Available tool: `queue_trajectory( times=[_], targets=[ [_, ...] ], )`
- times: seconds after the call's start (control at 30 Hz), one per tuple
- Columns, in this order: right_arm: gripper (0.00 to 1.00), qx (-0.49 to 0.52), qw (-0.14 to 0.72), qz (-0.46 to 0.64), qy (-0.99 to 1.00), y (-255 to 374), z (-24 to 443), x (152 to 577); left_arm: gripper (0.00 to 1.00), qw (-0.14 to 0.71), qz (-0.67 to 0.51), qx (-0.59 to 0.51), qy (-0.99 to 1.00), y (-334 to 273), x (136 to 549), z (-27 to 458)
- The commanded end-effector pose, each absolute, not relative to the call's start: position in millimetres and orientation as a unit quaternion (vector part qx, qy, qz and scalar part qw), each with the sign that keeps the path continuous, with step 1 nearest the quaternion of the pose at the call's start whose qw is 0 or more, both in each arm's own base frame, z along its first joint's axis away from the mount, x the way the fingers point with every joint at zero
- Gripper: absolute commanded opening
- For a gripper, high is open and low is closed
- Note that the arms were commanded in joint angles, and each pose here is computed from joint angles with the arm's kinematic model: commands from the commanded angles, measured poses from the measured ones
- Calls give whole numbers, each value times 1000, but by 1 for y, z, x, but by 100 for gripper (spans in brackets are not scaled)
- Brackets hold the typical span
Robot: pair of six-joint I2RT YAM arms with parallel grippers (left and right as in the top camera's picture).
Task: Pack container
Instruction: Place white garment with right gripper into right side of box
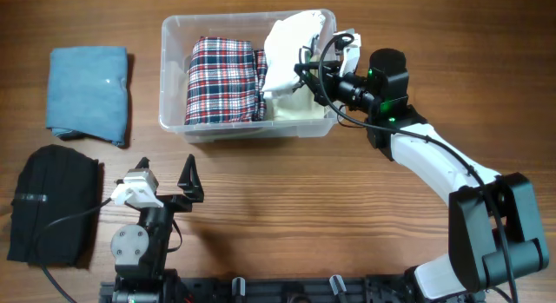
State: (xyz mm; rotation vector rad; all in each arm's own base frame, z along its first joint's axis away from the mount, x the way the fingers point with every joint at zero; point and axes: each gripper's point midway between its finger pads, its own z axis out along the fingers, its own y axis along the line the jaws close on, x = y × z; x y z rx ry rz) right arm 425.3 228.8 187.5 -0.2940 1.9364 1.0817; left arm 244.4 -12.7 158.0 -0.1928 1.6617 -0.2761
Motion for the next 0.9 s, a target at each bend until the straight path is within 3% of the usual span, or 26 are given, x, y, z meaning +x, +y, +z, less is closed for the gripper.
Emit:
queue_trajectory(
  times=[0.0,0.07,0.3,0.43,0.57,0.87],
  targets=[
    [75,-122,448,434,772,231,195,431,100,663,-113,-88,735,-9,245,156],
    [86,-121,445,434,774,231,194,430,100,663,-113,-88,735,-9,245,156],
    [89,-127,436,432,779,228,216,420,100,663,-113,-88,735,-9,245,156],
    [100,-192,456,264,828,211,241,418,100,663,-113,-88,735,-9,245,156],
    [100,-259,453,117,845,210,249,419,100,663,-113,-88,735,-9,245,156],
    [100,-271,372,64,886,220,139,450,100,663,-113,-88,735,-9,245,156]
  ],
)
